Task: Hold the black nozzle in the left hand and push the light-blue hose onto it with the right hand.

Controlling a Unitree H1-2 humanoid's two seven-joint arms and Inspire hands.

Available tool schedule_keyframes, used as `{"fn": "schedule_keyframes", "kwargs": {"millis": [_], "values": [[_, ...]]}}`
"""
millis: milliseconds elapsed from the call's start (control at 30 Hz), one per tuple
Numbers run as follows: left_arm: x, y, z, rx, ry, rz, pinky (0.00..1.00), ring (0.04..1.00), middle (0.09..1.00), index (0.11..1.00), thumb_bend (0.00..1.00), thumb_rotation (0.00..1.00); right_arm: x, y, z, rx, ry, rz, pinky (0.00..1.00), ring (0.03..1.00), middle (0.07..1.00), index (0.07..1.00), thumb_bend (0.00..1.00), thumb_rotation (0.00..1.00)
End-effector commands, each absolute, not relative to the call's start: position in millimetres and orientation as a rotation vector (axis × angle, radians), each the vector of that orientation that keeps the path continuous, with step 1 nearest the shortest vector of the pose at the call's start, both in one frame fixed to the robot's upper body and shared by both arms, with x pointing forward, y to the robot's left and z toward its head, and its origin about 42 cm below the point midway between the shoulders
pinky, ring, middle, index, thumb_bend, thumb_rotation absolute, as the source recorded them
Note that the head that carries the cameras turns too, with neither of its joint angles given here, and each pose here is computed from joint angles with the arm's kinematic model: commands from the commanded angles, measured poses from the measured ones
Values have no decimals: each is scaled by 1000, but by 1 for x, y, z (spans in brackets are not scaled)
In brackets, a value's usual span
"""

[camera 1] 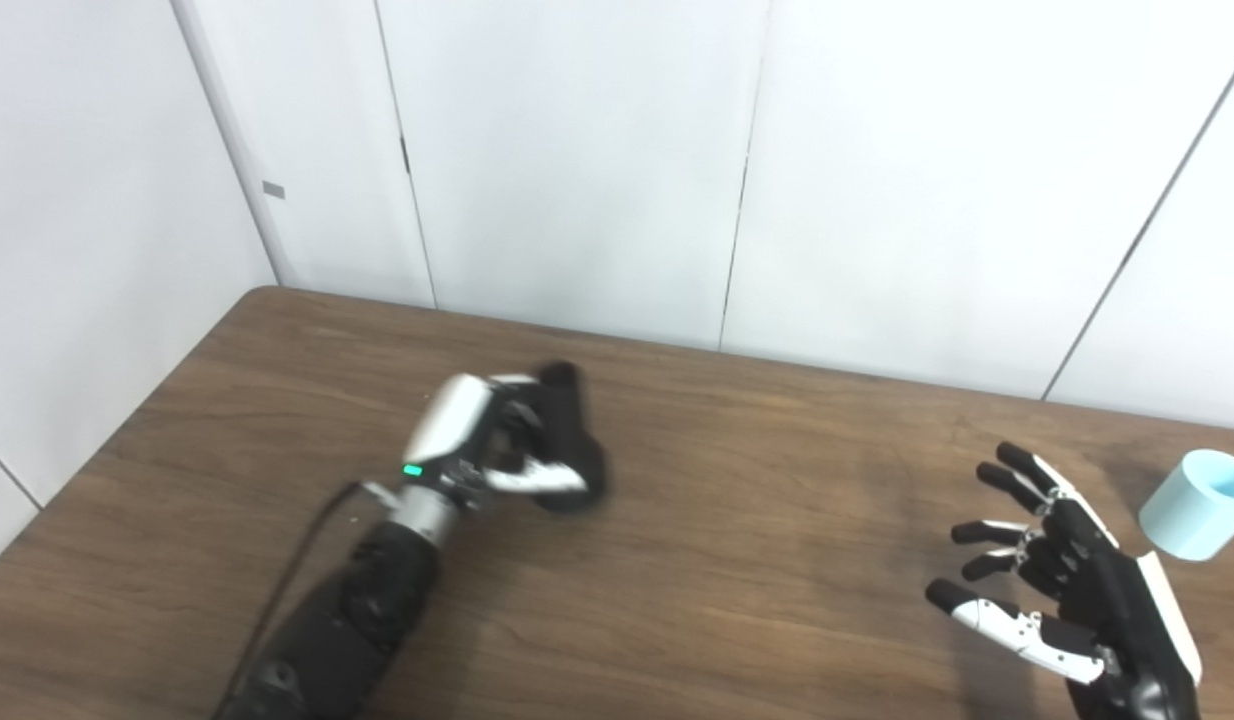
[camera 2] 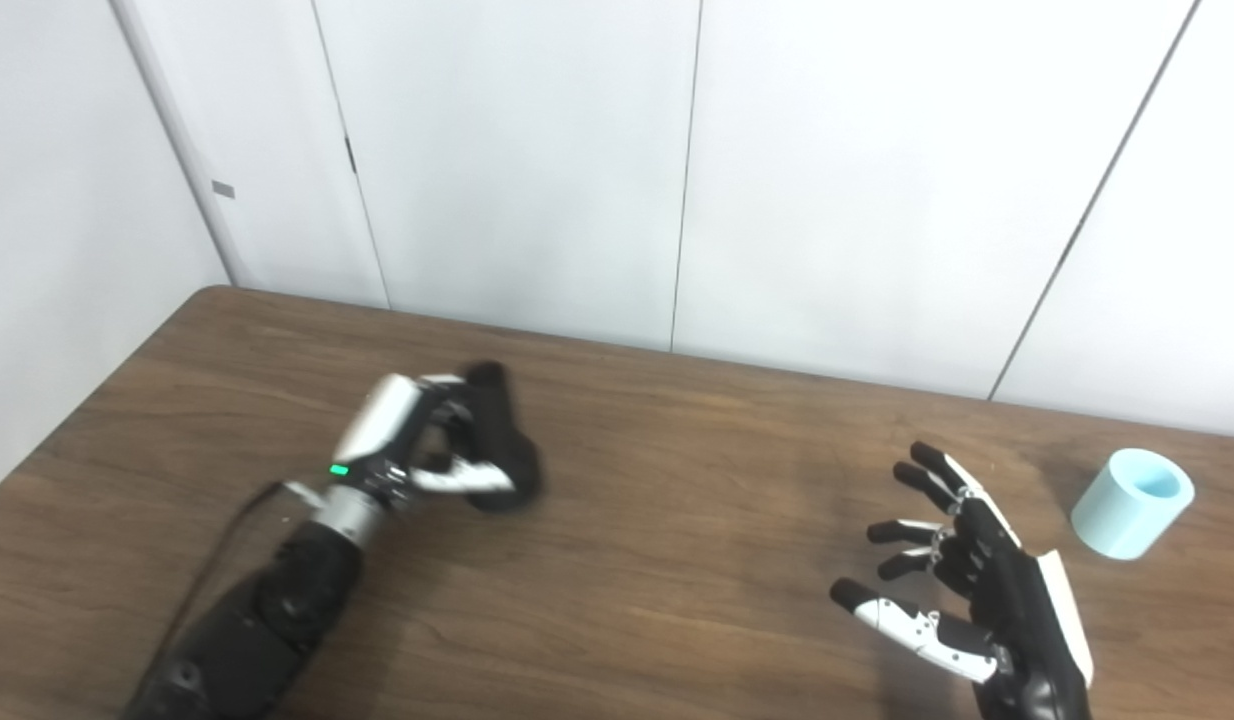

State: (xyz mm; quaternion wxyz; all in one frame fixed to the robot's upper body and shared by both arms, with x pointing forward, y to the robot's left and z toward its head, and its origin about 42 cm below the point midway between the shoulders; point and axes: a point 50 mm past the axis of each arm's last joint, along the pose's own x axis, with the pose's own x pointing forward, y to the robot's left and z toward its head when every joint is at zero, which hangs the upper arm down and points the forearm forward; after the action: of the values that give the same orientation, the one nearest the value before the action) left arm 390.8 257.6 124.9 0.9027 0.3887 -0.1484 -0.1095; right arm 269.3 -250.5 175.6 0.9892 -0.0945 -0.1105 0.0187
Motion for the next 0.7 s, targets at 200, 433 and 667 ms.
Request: {"fn": "schedule_keyframes", "kwargs": {"millis": [200,433,667], "values": [[351,182,81,741,-336,-513,290,375,442,523,500,0,282,-269,169,-186,-338,2,526,623,803,834,717,4],[338,146,58,750,-330,-685,265,364,439,523,498,0,285,-271,167,-226,-360,-25,501,612,799,828,733,108],[337,141,44,885,-344,-785,251,367,426,520,498,0,288,-276,168,-210,-379,-40,479,589,798,829,736,69]]}}
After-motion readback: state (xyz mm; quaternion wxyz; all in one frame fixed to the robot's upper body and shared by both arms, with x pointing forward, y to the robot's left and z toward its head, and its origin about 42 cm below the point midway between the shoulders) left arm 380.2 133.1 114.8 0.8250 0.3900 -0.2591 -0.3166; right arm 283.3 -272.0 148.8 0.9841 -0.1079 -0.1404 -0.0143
